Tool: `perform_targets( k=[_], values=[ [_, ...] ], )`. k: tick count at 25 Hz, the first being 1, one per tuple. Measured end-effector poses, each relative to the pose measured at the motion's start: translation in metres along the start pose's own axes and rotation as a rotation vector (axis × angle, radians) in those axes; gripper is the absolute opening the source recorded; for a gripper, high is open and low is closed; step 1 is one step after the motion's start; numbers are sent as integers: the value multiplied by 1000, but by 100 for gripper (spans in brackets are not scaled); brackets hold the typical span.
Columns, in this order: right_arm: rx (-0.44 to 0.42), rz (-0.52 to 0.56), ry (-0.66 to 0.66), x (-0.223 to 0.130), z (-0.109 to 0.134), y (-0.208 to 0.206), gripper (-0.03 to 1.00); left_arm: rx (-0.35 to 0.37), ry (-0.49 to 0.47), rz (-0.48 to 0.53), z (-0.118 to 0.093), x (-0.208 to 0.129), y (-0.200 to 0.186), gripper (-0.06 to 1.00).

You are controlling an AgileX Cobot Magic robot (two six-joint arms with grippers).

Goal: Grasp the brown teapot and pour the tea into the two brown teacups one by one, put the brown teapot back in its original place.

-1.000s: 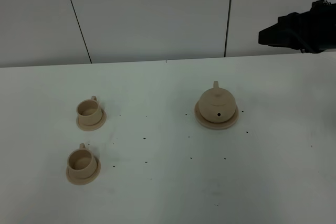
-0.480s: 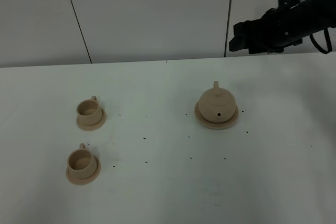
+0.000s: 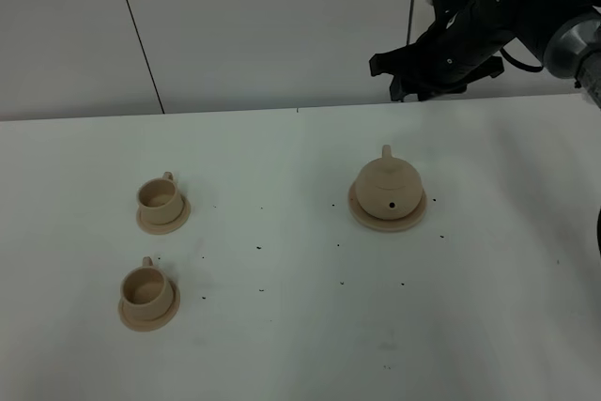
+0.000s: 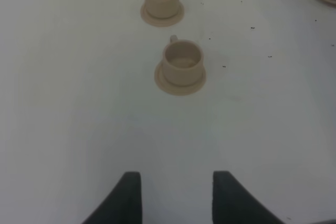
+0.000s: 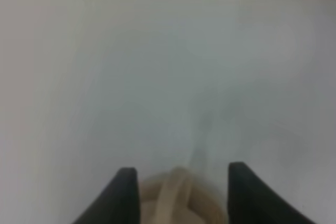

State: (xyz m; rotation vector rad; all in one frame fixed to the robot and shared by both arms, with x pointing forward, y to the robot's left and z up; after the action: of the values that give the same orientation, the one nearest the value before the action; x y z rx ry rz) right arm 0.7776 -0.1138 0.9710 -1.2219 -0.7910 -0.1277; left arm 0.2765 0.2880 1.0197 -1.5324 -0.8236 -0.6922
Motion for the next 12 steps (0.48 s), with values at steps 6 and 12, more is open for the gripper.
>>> perform_targets(
  k=[6, 12],
  values=[
    [0, -14, -13, 3, 0, 0, 3, 0, 0, 0, 0, 0, 0, 39],
    [13, -22, -70, 4, 2, 0, -1, 0, 0, 0, 0, 0, 0, 39]
  ],
)
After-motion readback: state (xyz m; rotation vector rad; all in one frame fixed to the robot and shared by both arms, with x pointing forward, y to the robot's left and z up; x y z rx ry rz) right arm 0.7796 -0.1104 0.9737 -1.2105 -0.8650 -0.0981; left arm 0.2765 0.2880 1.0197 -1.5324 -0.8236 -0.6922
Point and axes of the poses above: a point on each arm's last joint axis where the gripper is mounted, y pointing out along that axis toward the gripper, z along the wrist's bending axis when the last joint is at zero, x = y × z, the point moved 5 cm from there along y, pointing out along that axis toward the gripper, and after that the axes turned 13 degrees about -y, right-handed, at the moved point
